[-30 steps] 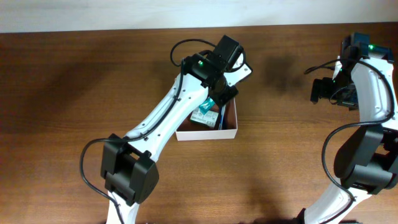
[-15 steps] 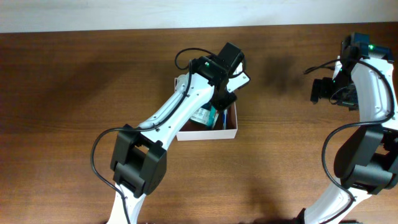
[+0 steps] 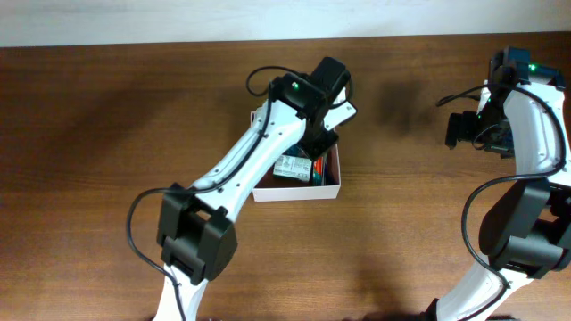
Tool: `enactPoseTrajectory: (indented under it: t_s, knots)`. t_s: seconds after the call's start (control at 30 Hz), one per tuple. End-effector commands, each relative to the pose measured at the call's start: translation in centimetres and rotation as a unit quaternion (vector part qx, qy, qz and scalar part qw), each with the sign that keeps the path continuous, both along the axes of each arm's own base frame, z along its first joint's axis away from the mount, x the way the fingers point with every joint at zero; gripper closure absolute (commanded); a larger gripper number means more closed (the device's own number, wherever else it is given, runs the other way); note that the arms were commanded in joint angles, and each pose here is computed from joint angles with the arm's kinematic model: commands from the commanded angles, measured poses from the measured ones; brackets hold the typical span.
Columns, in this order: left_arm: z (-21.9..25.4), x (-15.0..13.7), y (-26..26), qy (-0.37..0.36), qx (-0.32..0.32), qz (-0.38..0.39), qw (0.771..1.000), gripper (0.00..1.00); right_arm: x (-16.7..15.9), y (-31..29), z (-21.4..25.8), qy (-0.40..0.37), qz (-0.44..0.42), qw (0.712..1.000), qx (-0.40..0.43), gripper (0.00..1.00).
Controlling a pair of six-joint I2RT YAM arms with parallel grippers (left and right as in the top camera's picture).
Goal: Pack container
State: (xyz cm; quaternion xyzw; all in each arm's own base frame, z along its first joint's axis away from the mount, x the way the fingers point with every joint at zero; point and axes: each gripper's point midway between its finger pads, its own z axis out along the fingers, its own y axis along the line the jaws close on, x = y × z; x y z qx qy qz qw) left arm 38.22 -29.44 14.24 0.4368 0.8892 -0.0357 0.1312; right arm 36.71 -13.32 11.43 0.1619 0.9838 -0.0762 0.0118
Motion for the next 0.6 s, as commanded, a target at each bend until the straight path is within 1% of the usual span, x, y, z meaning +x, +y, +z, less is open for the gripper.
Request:
enactPoseTrajectory:
  t_s: [0.0,0.1,0.13,0.17,0.23,0.3,0.4,0.43,0.47,0.5,0.57]
  knots:
    - [8.5,-0.5,0.3,-0.062,-0.066,0.026,0.996,0.46,0.3,-0.2,0.2,-0.005,0.001,1.0,0.002,0.02]
    - [11.5,-1.8,1.3,-0.078,-0.081,0.032,0.993,0.46,0.3,-0.2,0.2,-0.005,0.001,1.0,0.002,0.01]
    - [12.4,-2.3,1.7,-0.081,-0.084,0.032,0.993,0.44,0.3,-0.2,0.2,-0.005,0.001,1.0,0.001,0.01]
    - [13.3,-2.9,2.2,-0.084,-0.086,0.033,0.992,0.41,0.3,-0.2,0.2,-0.005,0.001,1.0,0.001,0.01]
    - [14.7,-3.9,3.6,-0.093,-0.081,0.044,0.991,0.28,0.3,-0.2,0.2,-0.005,0.001,1.0,0.001,0.01]
    - [15.9,-4.3,5.4,-0.112,-0.065,0.079,0.989,0.22,0.3,-0.2,0.2,-0.005,0.001,1.0,0.002,0.01]
    - [17.9,-5.1,8.7,-0.144,-0.039,0.144,0.978,0.15,0.3,-0.2,0.2,-0.005,0.001,1.0,0.001,0.01]
    - [18.5,-5.6,9.7,-0.149,-0.033,0.159,0.975,0.13,0.3,-0.2,0.2,-0.005,0.001,1.0,0.001,0.01]
    - [18.9,-6.1,10.3,-0.152,-0.03,0.169,0.973,0.08,0.3,-0.2,0.2,-0.005,0.001,1.0,0.001,0.01]
    - [19.5,-7.0,11.3,-0.152,-0.027,0.184,0.971,0.06,0.3,-0.2,0.2,-0.005,0.001,1.0,0.001,0.01]
    - [20.5,-8.5,13.0,-0.155,-0.029,0.214,0.964,0.04,0.3,-0.2,0.2,-0.005,0.001,1.0,0.001,0.01]
